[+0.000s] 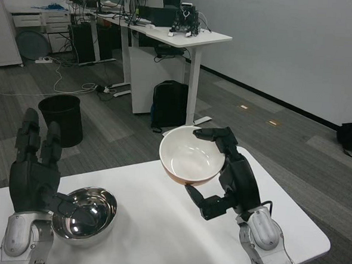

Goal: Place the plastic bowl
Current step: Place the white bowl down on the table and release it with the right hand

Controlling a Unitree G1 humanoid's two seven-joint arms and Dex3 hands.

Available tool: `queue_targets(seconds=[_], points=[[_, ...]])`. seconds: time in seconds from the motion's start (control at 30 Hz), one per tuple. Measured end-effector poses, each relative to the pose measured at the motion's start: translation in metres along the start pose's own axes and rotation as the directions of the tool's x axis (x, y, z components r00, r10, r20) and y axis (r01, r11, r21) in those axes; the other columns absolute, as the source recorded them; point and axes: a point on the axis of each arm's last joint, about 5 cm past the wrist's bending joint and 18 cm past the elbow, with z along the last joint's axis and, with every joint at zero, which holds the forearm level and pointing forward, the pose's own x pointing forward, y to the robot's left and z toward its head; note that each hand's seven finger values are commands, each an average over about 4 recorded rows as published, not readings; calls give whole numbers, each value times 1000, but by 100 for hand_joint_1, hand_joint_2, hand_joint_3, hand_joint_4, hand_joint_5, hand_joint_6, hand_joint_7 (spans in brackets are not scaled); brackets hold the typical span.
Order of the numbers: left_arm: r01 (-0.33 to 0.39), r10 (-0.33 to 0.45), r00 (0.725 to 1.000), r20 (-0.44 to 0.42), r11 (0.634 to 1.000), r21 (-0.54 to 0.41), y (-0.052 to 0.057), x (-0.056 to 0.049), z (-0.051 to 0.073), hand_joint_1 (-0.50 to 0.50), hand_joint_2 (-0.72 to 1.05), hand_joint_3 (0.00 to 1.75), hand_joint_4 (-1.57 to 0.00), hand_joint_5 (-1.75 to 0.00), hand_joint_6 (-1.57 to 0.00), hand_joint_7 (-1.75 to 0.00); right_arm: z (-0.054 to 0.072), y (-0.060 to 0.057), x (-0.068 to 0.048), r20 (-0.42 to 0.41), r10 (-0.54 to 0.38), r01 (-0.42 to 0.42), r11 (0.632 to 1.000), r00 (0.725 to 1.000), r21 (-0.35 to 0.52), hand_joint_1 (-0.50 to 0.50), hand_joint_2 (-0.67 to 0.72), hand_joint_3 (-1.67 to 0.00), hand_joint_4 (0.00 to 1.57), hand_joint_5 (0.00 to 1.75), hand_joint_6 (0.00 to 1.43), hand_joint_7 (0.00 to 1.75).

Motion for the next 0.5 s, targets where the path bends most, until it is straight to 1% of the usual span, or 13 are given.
queue_targets(seconds=[0.1,0.2,0.3,0.33,0.43,0.5], points=[[1,-1,1000,-1,1000,0,0,0,0,-8,-55,2,0,0,0,0,-1,0,0,-7,-1,1,1000,1000,-1,-42,-54,-151,157,95,140,112],[1,-1,1000,-2,1000,-1,0,0,0,-8,-55,7,0,0,0,0,-5,-2,-2,-32,-5,5,1000,999,-9,-42,-54,-151,157,87,140,112],[0,0,1000,-2,1000,-2,0,0,0,-9,-55,2,0,0,0,0,-9,-3,-4,-60,1,-3,999,998,-33,-42,-54,-151,157,95,139,112],[-1,1,1000,-2,1000,-2,0,0,0,-11,-55,4,0,0,0,0,-10,-3,-4,-69,3,-6,999,998,-42,-42,-54,-151,157,97,138,112],[-2,2,1000,-2,1000,-2,0,0,0,-11,-55,4,0,0,0,0,-17,-5,-8,-125,2,-10,998,992,-67,-42,-54,-151,157,97,138,112],[-4,4,1000,-2,1000,-3,1,0,0,-10,-55,0,0,0,0,0,-23,-7,-12,-174,-4,-10,997,985,-82,-42,-54,-151,157,97,138,112]])
